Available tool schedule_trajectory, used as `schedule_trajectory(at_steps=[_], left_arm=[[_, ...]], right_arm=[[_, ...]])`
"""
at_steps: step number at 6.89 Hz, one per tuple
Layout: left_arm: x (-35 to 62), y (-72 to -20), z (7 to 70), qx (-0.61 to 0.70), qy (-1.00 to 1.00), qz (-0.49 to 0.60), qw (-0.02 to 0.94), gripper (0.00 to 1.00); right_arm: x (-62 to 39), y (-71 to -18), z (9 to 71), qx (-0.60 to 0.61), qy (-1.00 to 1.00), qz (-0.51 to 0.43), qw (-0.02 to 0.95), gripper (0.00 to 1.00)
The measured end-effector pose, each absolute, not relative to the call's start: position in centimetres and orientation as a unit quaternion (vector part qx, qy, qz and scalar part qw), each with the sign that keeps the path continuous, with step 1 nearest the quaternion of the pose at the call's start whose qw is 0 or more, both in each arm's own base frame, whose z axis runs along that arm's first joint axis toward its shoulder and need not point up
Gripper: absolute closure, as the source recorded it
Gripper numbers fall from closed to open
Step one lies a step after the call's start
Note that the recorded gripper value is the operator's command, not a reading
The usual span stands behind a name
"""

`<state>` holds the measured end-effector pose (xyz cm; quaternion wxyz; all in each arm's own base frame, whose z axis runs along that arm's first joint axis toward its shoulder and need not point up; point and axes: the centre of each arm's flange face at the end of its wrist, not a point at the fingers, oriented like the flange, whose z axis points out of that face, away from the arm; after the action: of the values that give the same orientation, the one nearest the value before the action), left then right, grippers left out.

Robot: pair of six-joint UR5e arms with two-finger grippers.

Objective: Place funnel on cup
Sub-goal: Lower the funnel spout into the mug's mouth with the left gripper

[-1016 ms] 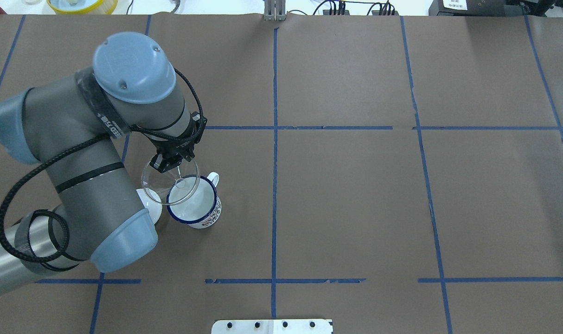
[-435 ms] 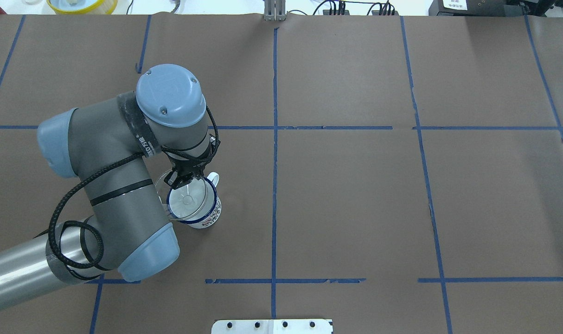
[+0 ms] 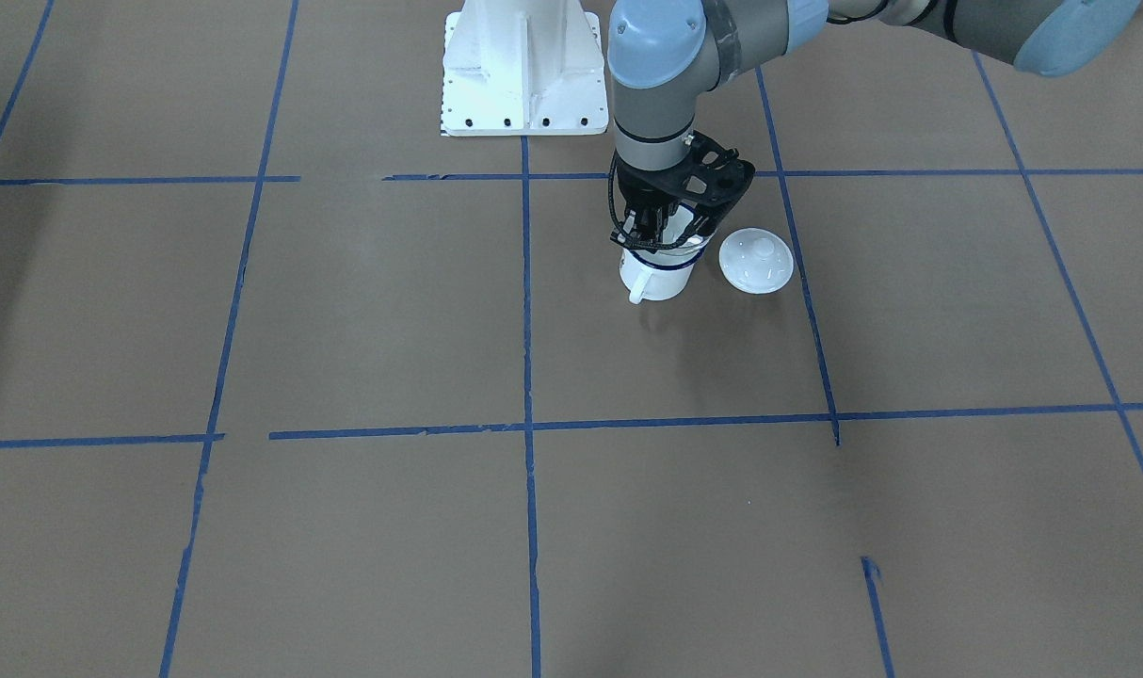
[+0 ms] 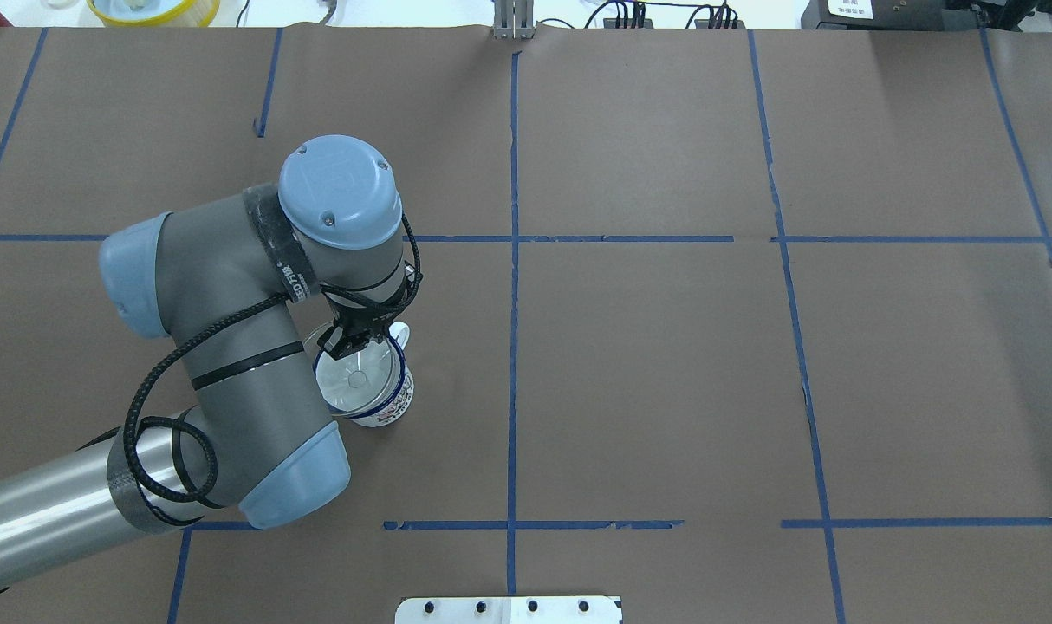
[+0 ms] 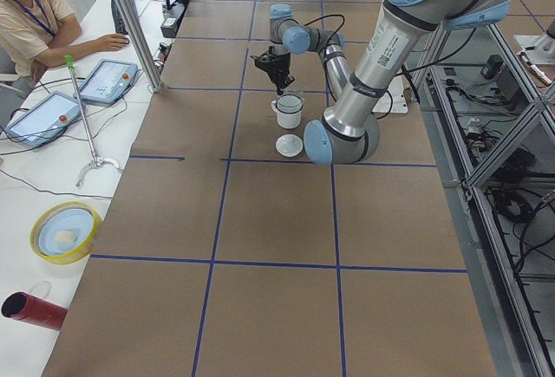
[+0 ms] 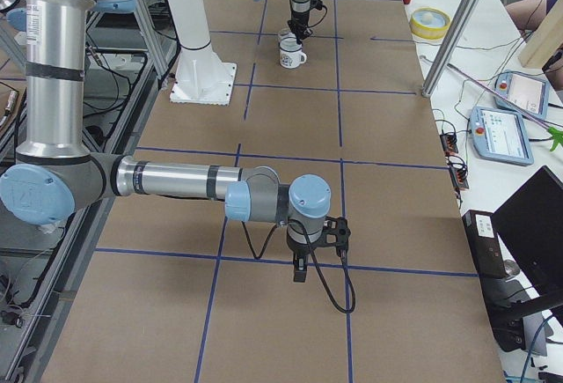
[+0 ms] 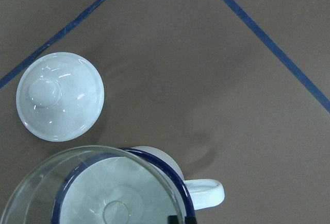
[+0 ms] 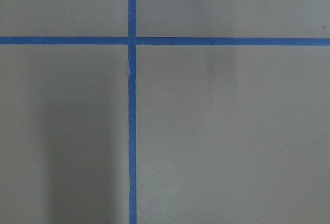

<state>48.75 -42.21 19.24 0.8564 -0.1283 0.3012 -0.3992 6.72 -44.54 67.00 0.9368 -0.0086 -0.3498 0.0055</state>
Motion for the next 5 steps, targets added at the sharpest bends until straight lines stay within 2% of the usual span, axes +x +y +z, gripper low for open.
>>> schedule_trajectory(at_steps=[5], left_arm=[[49.20,-42.27,19.33,-0.127,0.305,-0.396,0.857,1.00]], right_arm=[[6.72,-44.54,67.00,-0.009,-0.350,0.006,0.937,0.00]])
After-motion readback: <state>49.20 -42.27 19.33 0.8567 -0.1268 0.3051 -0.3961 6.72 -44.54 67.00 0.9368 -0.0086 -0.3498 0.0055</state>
